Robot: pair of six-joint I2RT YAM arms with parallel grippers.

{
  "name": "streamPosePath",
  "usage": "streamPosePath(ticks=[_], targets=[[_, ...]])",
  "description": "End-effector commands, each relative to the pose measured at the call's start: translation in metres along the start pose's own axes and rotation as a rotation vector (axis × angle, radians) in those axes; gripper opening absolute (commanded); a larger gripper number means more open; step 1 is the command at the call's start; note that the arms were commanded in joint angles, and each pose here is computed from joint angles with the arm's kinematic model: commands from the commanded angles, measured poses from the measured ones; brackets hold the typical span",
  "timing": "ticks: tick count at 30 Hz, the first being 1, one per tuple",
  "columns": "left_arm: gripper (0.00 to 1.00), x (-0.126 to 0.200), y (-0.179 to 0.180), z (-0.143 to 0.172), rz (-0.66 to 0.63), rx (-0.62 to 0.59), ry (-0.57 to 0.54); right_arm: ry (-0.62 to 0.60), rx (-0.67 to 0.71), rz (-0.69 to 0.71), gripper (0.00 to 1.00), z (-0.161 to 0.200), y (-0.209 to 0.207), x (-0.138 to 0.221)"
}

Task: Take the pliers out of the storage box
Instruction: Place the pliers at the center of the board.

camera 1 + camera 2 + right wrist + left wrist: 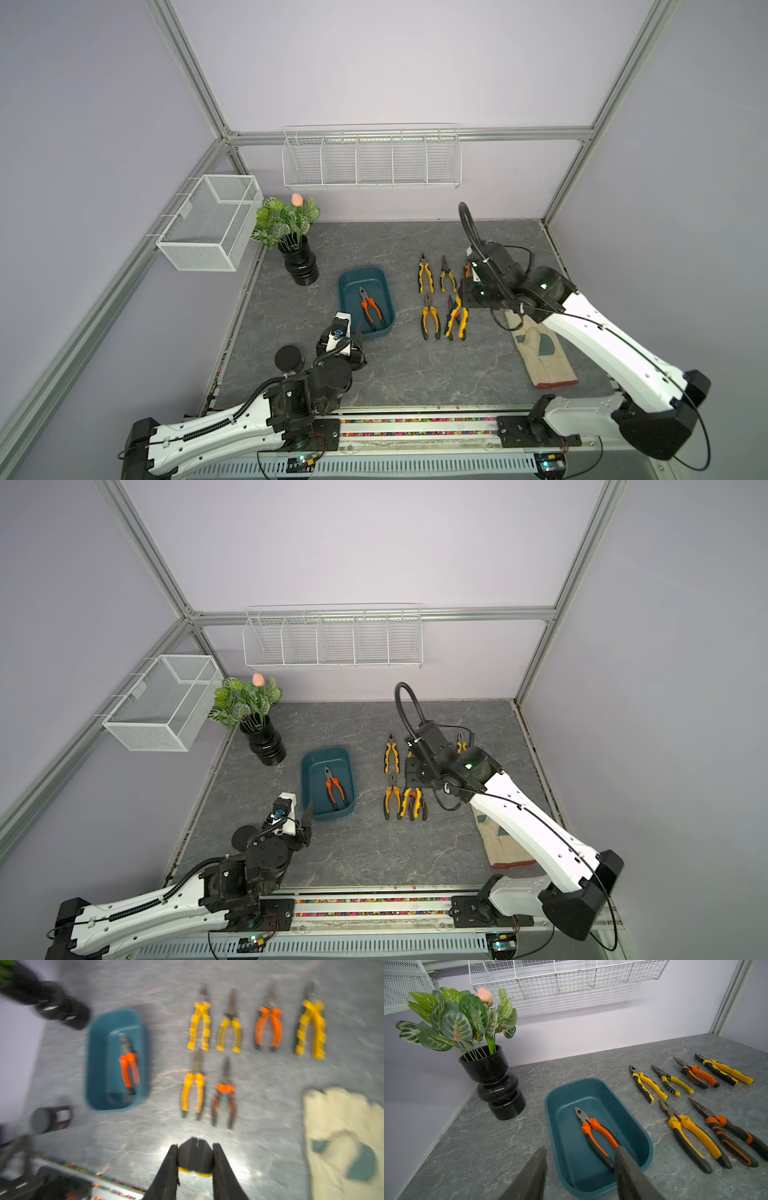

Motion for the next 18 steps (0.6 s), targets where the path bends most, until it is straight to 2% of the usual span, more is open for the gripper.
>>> streamPosePath(ticks=[1,3,9,18], targets=[[0.55,0.001,0.004,-0.006,-0.027,0.056,-0.005,0.109,0.028,0.028,0.06,0.001,-0.024,-0.025],[0.55,-0.001,0.003,-0.004,-0.039,0.076,0.0,0.16,0.008,0.039,0.07,-0.002,-0.034,-0.041],[0.55,-0.005,-0.002,-0.008,-0.004,0.067,0.025,0.202,-0.051,0.032,0.07,-0.015,-0.058,-0.083],[0.56,-0.011,-0.006,-0.009,0.01,0.068,0.039,0.319,-0.029,0.102,0.06,-0.026,-0.065,-0.15]])
Point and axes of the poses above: each gripper's point midway between its finger pads, its own x axis back along the fingers, its own y axis along the line the jaws close on, z = x × y, the point moved 10 cm from there along x, back along the fingers, and after that the axes turned 15 degrees about -x, right-handed, at the moved point
